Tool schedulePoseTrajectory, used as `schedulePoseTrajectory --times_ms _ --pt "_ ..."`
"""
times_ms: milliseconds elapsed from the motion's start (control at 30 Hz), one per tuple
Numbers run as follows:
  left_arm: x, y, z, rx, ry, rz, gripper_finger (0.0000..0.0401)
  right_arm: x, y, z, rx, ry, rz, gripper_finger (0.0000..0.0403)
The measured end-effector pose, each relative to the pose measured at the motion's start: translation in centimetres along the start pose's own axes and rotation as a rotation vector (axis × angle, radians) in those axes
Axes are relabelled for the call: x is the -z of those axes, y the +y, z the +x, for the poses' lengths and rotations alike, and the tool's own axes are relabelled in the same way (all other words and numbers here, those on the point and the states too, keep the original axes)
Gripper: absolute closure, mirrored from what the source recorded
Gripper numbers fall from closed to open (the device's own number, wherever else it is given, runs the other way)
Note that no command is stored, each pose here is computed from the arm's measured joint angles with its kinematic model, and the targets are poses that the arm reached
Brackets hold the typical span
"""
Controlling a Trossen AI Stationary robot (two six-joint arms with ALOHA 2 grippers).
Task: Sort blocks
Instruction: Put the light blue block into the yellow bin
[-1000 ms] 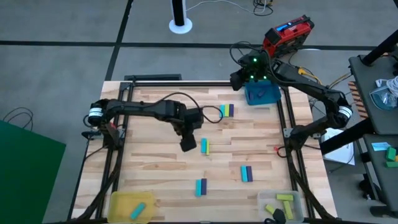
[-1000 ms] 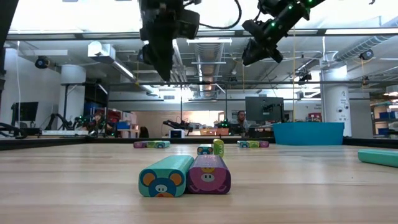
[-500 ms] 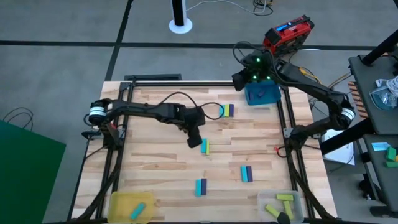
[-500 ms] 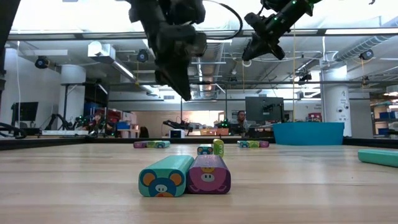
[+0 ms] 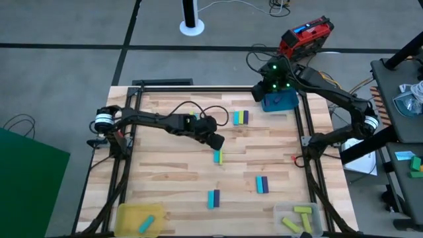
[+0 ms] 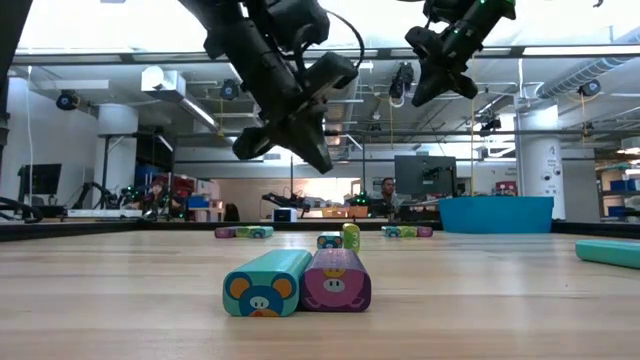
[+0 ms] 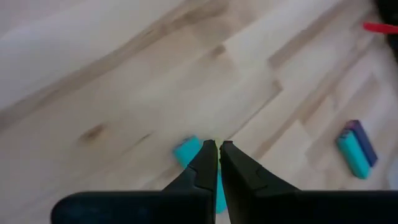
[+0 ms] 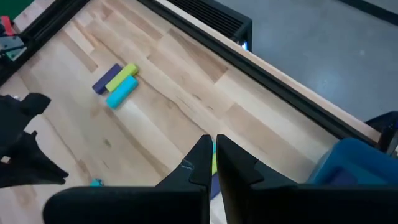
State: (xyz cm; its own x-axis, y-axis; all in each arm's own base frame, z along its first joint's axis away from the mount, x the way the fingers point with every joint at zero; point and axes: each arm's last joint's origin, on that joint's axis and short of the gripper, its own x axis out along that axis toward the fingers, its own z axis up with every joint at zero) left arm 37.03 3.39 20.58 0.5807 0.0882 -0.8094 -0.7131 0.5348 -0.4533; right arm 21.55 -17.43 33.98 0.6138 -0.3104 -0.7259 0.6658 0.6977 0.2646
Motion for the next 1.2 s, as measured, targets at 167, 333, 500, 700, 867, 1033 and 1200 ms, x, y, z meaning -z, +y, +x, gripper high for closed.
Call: schedulePoseTrajectory --times_ms 167,333,500,700,867,1033,1200 --pt "0.8 0.7 0.4 -0.034 0.024 -0.064 0.0401 0.0 0.0 0.0 0.0 0.0 0.001 0.039" --pt "2.0 0.5 0.7 -0.033 0.016 -0.054 0.0401 0.0 0.0 0.0 0.0 0.001 0.01 0.039" --pt "3.1 0.2 1.2 -0.047 -0.005 -0.049 0.0401 0.0 0.0 0.0 0.0 0.001 0.012 0.039" --pt "3.6 -0.1 2.8 -0.071 0.029 -0.04 0.0401 0.0 0.0 0.0 0.001 0.001 0.022 0.039" --pt "3.1 -1.0 3.6 -0.056 0.026 -0.009 0.0401 0.0 0.1 0.0 -0.001 0.002 0.032 0.039" --pt "3.6 -0.5 4.7 -0.108 0.098 0.004 0.0401 0.1 0.1 0.0 -0.001 0.005 0.032 0.039" --pt "4.4 -0.3 5.6 -0.096 0.155 0.012 0.0401 0.1 0.1 0.0 -0.002 0.003 0.031 0.039"
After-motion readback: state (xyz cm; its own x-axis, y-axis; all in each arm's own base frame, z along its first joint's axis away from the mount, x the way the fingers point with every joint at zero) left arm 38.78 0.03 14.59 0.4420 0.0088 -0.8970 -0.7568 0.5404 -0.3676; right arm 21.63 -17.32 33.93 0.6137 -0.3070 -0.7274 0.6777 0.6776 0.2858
